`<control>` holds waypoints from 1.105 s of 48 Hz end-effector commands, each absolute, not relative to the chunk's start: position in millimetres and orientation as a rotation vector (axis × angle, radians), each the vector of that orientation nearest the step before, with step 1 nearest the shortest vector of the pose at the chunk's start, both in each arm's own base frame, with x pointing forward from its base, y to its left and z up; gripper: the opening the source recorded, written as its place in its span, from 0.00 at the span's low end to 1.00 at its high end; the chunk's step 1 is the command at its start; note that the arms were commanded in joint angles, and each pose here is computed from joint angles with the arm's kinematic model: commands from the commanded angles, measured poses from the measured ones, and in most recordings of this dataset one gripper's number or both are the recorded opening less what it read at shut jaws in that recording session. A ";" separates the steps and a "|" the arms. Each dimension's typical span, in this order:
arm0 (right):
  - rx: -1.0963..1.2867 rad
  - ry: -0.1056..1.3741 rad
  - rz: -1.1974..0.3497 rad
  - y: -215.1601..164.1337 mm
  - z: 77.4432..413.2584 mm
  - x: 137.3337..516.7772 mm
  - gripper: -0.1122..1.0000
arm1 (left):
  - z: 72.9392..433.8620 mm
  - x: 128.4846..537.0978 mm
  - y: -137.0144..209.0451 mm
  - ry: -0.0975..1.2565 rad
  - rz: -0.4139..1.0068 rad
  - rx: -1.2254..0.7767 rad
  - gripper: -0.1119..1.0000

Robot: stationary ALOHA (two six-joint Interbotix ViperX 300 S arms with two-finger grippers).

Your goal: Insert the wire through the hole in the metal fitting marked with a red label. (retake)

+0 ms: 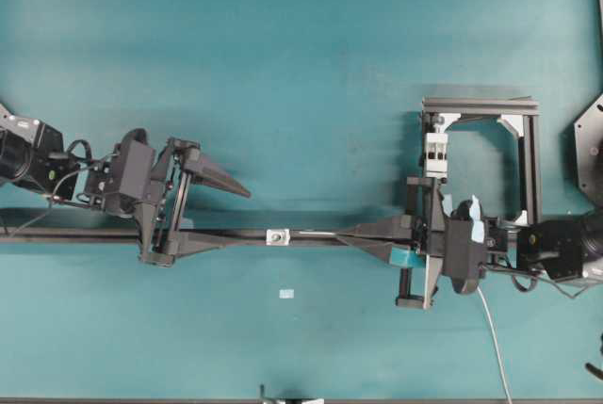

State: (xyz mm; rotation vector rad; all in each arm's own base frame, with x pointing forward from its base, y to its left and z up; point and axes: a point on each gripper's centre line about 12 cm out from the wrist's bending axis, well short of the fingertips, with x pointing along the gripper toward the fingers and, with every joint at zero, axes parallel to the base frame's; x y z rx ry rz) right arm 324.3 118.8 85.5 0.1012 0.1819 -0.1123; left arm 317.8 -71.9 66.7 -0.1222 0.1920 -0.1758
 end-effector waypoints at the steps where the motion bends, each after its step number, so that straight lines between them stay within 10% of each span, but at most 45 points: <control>1: 0.119 0.170 -0.104 122.9 91.3 326.6 0.12 | 79.0 320.4 -73.4 0.160 -0.180 -0.126 0.62; 53: 0.119 0.178 -0.119 122.9 86.0 336.3 0.12 | 82.2 325.2 -78.1 0.155 -0.193 -0.127 0.62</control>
